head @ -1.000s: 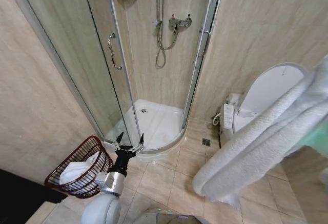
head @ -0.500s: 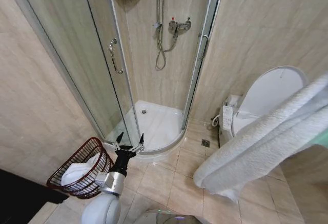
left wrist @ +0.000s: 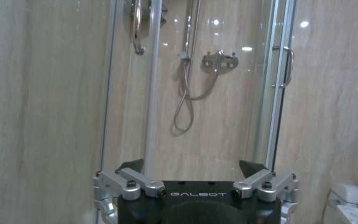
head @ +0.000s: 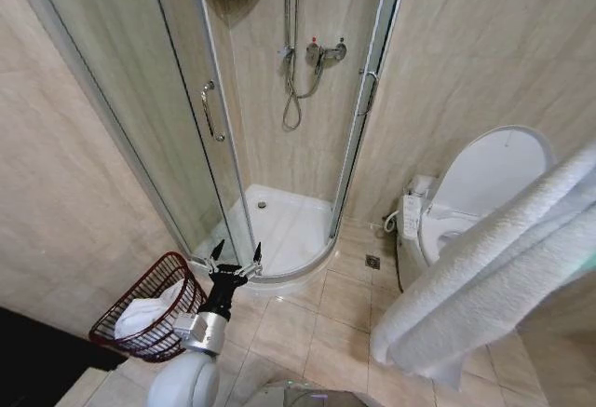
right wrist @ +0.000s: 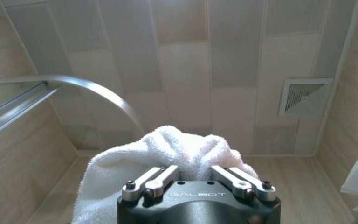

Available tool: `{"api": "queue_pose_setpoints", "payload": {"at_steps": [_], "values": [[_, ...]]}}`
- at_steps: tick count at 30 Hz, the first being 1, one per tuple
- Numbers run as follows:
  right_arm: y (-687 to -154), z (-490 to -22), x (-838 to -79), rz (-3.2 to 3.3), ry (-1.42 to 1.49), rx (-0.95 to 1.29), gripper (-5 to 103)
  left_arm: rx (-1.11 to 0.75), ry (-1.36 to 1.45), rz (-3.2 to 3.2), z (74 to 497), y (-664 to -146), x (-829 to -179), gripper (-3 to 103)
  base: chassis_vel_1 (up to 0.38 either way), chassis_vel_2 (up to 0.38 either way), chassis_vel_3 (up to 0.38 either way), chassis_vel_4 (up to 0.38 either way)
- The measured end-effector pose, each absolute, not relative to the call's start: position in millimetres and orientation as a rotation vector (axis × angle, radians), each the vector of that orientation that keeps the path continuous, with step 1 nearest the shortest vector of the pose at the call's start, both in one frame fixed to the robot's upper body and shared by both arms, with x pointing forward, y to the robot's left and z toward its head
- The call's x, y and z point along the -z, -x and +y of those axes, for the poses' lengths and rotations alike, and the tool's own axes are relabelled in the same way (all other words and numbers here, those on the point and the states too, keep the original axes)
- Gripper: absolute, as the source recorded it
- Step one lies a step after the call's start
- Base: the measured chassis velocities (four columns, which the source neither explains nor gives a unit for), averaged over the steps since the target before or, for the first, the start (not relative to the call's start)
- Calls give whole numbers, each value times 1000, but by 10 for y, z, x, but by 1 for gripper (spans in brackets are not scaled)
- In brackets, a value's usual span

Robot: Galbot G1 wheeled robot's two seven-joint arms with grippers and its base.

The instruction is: Discard the used towel into the hamper.

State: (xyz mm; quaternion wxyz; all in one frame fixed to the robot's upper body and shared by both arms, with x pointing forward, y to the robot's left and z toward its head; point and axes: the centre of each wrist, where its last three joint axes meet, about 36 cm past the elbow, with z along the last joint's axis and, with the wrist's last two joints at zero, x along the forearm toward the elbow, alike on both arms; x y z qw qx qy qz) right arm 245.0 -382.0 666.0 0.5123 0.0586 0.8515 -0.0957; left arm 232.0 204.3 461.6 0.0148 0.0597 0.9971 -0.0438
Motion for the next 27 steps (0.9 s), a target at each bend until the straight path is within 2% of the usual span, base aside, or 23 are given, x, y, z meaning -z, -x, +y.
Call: {"api": "queue_pose_setpoints", "payload": {"at_steps": [27], "values": [[-2464,-3804,-6631,2063,-129,219,9,136,-186,3104,2043,-2320,-4616,100,0,0,0,0]]}}
